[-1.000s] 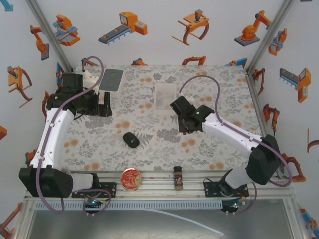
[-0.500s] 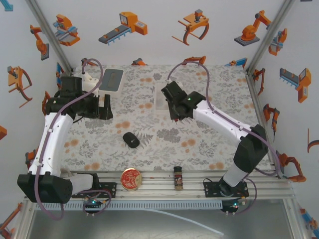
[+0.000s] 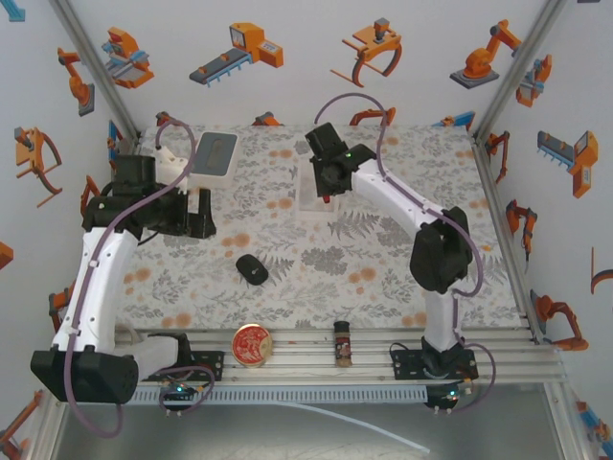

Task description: Put the screwdriver in the bin

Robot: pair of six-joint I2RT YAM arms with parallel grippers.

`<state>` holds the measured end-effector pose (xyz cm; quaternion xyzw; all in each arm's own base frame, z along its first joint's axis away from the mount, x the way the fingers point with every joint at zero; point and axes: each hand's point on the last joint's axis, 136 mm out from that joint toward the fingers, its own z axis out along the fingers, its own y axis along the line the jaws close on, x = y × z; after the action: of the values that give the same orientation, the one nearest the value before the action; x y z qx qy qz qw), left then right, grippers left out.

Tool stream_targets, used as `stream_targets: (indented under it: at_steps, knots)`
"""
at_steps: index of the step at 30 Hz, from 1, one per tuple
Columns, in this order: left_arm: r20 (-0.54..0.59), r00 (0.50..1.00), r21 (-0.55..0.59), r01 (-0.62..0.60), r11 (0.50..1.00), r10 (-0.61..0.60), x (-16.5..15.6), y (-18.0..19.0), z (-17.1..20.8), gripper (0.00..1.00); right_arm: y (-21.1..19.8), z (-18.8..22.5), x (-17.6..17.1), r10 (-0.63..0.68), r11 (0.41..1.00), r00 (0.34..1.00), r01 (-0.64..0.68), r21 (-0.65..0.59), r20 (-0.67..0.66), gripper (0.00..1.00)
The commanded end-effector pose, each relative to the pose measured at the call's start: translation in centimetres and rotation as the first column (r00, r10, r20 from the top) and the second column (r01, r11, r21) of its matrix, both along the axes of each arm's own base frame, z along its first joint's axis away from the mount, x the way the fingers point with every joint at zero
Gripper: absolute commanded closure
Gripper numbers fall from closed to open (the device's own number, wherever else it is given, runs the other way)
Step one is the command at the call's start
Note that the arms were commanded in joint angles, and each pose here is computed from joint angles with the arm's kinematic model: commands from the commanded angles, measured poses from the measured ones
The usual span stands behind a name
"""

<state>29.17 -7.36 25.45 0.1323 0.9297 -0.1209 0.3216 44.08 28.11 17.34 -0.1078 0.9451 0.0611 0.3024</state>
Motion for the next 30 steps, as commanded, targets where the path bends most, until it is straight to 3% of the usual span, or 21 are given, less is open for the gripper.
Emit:
stream_targets:
  at_steps: [1, 16, 30]
  knots:
    - [-0.010, 1.000, 0.011, 0.025, 1.000, -0.025, -0.9, -0.1, -0.3, 0.03, 1.0, 0.3, 1.5, 0.026, 0.999, 1.000, -0.026, 0.026, 0.018, 0.80]
    - [-0.005, 1.000, -0.001, 0.026, 1.000, -0.026, -1.2, -0.3, -0.2, 0.03, 2.8, -4.8, 4.8, 0.000, 0.999, 0.999, 0.002, 0.052, -0.039, 0.80]
    - [-0.011, 1.000, -0.010, 0.028, 1.000, -0.028, -1.1, -0.4, -0.4, 0.03, 2.7, -9.0, 5.3, -0.020, 0.999, 0.995, 0.025, 0.048, -0.098, 0.80]
